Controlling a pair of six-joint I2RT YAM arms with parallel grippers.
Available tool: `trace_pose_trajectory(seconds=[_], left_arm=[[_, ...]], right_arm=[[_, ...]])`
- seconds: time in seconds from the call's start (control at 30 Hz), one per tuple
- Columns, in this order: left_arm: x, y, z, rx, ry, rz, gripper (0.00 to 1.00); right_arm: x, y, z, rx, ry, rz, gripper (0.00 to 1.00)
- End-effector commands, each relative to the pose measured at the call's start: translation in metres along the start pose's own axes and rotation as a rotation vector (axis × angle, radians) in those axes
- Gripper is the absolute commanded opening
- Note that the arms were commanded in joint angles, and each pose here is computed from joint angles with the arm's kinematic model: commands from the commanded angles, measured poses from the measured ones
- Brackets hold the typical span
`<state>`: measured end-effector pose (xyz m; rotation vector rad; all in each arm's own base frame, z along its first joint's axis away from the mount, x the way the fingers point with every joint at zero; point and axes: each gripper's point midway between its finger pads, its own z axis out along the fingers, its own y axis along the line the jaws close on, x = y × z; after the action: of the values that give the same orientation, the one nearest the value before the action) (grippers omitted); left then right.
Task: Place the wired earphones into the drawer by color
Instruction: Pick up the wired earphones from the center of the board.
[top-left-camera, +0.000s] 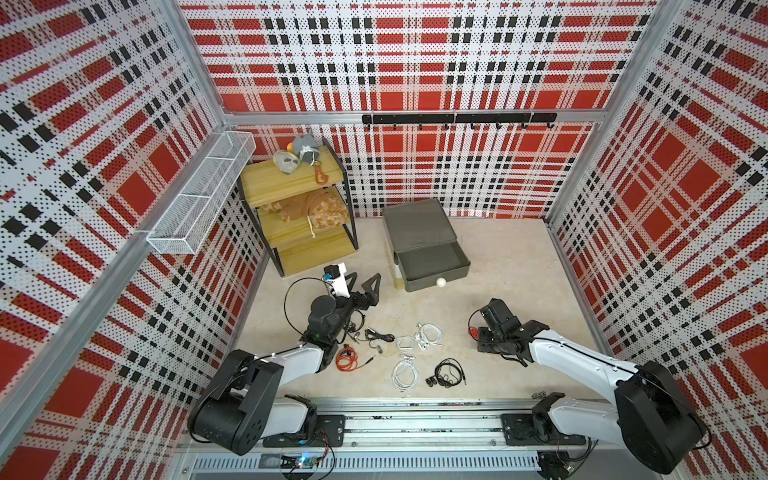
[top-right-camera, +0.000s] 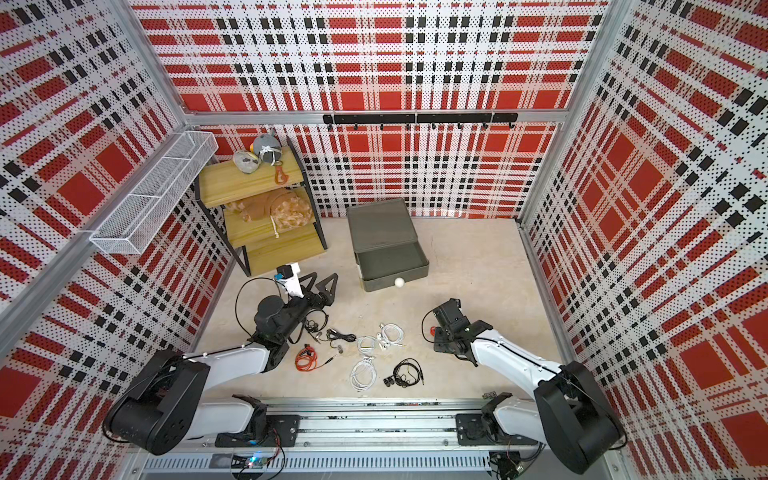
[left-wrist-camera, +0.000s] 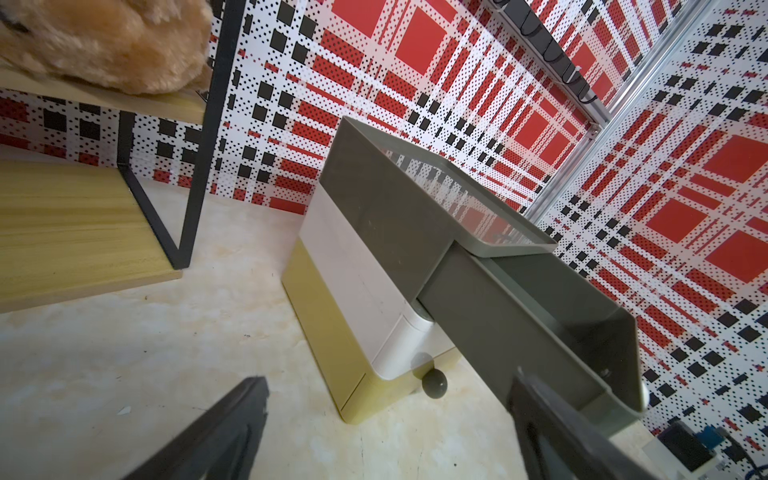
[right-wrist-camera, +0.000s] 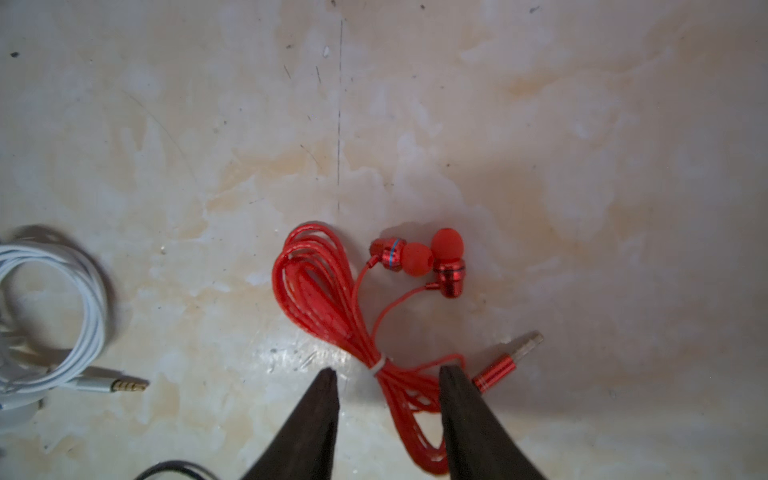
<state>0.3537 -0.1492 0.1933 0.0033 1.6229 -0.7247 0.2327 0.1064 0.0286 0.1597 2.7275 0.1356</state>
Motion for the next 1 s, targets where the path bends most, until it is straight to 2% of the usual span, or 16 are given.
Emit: trace_pose_trajectory(seconds=[0.0, 0.07, 0.3, 0.4, 0.53, 0.97], left_arm=[[-0.005, -0.007, -0.003, 0.019, -0.021, 0.023, 0.97], [-0.005, -0.006, -0.003, 0.015, -0.02, 0.024, 0.97], [-0.004, -0.005, -0.003, 0.011, -0.02, 0.025, 0.97], [-0.004, -0.005, -0.003, 0.012, -0.018, 0.024, 0.97], [-0.005, -0.005, -0.004, 0.006, -0.025, 0.025, 0.97], [-0.006, -0.005, -0.005, 0.004, -0.028, 0.035, 0.97]], right_arm=[[0.002, -0.009, 0.004, 0.046, 0.014, 0.005, 0.4], [0.002, -0.009, 0.005, 0.052, 0.016, 0.004, 0.36], [-0.001, -0.008, 0.002, 0.052, 0.01, -0.007, 0.12], [-0.004, -0.005, -0.002, 0.034, -0.003, -0.008, 0.05], [-0.015, 0.001, -0.015, -0.007, -0.056, -0.014, 0.0], [-0.063, 0.033, -0.093, -0.24, -0.347, -0.089, 0.0]])
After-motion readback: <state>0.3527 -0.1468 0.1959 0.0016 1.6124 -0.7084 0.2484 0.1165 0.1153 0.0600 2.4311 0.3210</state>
